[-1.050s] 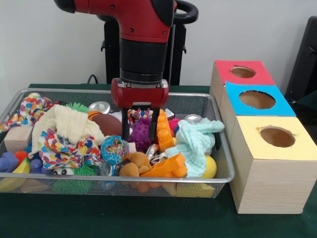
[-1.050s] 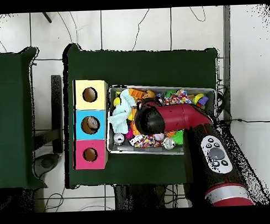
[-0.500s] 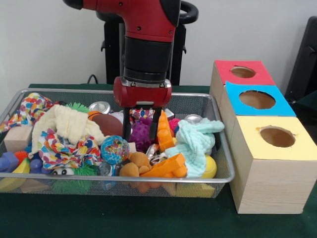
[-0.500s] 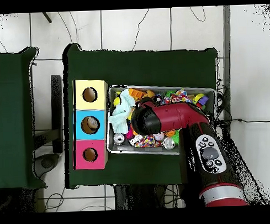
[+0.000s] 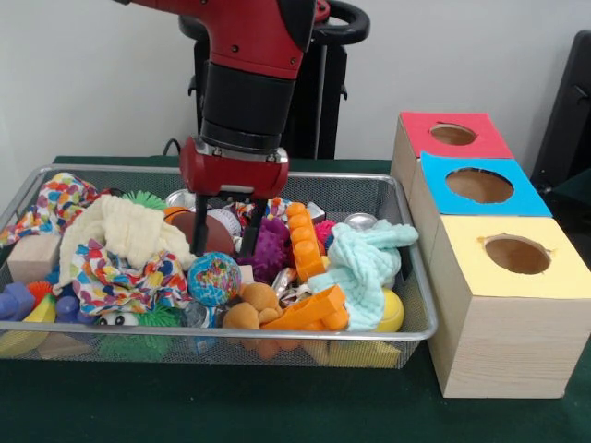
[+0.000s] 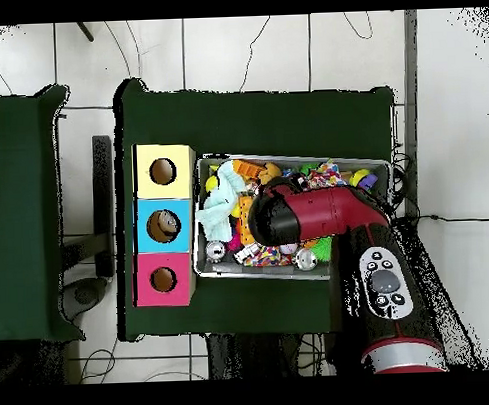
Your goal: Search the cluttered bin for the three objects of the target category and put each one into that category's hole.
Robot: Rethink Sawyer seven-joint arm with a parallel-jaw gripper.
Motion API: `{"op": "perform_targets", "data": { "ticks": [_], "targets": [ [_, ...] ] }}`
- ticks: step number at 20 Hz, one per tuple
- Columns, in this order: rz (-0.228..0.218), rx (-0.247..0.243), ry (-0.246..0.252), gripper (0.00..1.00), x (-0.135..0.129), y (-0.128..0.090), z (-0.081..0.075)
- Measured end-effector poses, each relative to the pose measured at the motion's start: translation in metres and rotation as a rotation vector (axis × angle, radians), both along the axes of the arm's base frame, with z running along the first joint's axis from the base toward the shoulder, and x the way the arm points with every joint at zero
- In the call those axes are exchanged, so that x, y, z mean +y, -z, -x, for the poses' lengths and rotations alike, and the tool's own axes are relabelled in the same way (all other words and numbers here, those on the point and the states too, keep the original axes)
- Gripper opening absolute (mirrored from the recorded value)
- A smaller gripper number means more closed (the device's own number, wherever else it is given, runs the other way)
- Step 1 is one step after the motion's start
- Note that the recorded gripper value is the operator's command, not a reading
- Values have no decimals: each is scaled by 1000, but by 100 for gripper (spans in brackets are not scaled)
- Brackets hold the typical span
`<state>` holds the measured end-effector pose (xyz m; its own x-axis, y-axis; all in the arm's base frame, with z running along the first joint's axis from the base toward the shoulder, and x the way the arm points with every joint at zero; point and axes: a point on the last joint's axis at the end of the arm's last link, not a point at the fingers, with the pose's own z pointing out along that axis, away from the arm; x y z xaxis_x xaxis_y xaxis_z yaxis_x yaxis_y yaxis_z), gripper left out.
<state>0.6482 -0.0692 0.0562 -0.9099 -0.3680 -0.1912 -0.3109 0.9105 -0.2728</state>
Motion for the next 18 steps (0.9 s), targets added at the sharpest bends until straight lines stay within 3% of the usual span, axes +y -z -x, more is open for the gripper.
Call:
{"op": "perform_targets", "data": {
  "ticks": [5, 18],
  "targets": [
    [17, 12, 7, 100, -11, 6, 5],
    [-8, 48, 21, 100, -14, 32, 13]
  ]
}}
